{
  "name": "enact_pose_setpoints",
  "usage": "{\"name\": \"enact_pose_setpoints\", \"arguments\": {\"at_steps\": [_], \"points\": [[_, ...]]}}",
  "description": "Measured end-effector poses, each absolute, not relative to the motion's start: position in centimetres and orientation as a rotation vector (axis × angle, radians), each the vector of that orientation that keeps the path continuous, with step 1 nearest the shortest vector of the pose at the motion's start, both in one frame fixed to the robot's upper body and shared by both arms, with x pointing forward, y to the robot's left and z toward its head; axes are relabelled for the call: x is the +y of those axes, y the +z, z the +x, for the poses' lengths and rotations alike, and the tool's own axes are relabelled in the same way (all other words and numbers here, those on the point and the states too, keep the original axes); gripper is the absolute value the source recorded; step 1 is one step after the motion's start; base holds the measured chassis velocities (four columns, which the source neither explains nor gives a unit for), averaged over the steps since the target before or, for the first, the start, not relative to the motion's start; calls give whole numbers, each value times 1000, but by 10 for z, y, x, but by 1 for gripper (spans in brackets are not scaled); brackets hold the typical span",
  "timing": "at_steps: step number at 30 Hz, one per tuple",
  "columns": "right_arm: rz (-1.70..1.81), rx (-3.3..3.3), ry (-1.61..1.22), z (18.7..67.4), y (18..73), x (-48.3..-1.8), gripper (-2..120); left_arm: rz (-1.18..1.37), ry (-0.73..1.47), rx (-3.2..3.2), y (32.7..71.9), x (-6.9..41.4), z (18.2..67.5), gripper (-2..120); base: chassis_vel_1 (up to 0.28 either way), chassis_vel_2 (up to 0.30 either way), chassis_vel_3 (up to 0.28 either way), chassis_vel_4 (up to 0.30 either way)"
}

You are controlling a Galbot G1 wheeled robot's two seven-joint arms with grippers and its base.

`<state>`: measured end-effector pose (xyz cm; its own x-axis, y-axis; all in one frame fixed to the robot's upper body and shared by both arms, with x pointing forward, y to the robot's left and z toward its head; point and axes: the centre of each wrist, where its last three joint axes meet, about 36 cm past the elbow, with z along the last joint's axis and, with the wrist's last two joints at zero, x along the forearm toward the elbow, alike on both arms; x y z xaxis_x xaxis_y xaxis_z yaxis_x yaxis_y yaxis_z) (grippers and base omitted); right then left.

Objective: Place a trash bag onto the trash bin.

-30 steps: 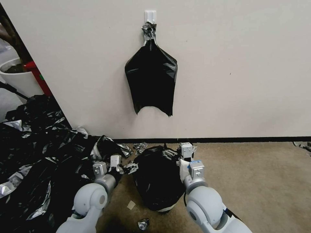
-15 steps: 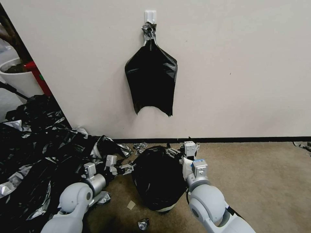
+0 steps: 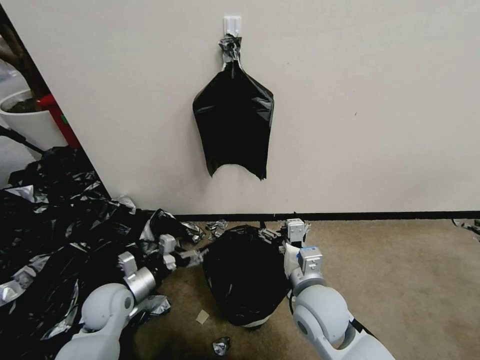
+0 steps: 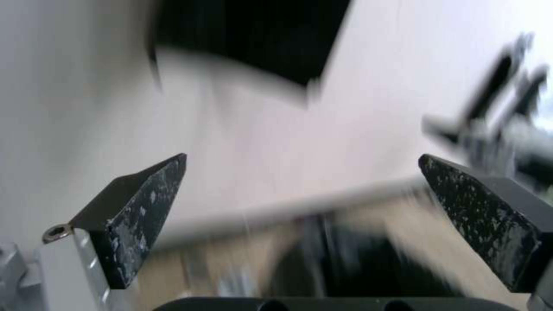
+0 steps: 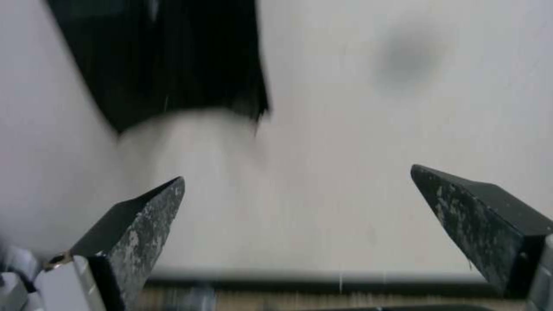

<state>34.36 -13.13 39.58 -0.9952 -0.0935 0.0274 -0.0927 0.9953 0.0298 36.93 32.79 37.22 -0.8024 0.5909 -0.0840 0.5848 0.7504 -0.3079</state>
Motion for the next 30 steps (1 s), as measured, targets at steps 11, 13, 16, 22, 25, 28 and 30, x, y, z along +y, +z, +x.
{"name": "enact_pose_setpoints", "arguments": {"at_steps": [11,13,16,22,25,28,30], "points": [[-115,-3285,13,342,366,-164,100,-162,222,-3415,376,318,349,100,0,0,0,0],[-151,-3286,-1,339,362,-168,100,-132,218,-3412,377,318,344,100,0,0,0,0],[-175,-3289,-21,336,358,-171,100,-118,204,-3403,376,317,340,100,0,0,0,0],[-173,-3289,-25,336,358,-171,100,-119,204,-3396,376,317,340,100,0,0,0,0],[-173,-3288,-26,336,358,-171,100,-121,204,-3394,376,317,340,100,0,0,0,0],[-170,-3287,-26,336,358,-171,100,-125,204,-3393,377,317,340,100,0,0,0,0],[-169,-3286,-27,336,358,-171,100,-128,204,-3391,377,317,340,100,0,0,0,0]]}}
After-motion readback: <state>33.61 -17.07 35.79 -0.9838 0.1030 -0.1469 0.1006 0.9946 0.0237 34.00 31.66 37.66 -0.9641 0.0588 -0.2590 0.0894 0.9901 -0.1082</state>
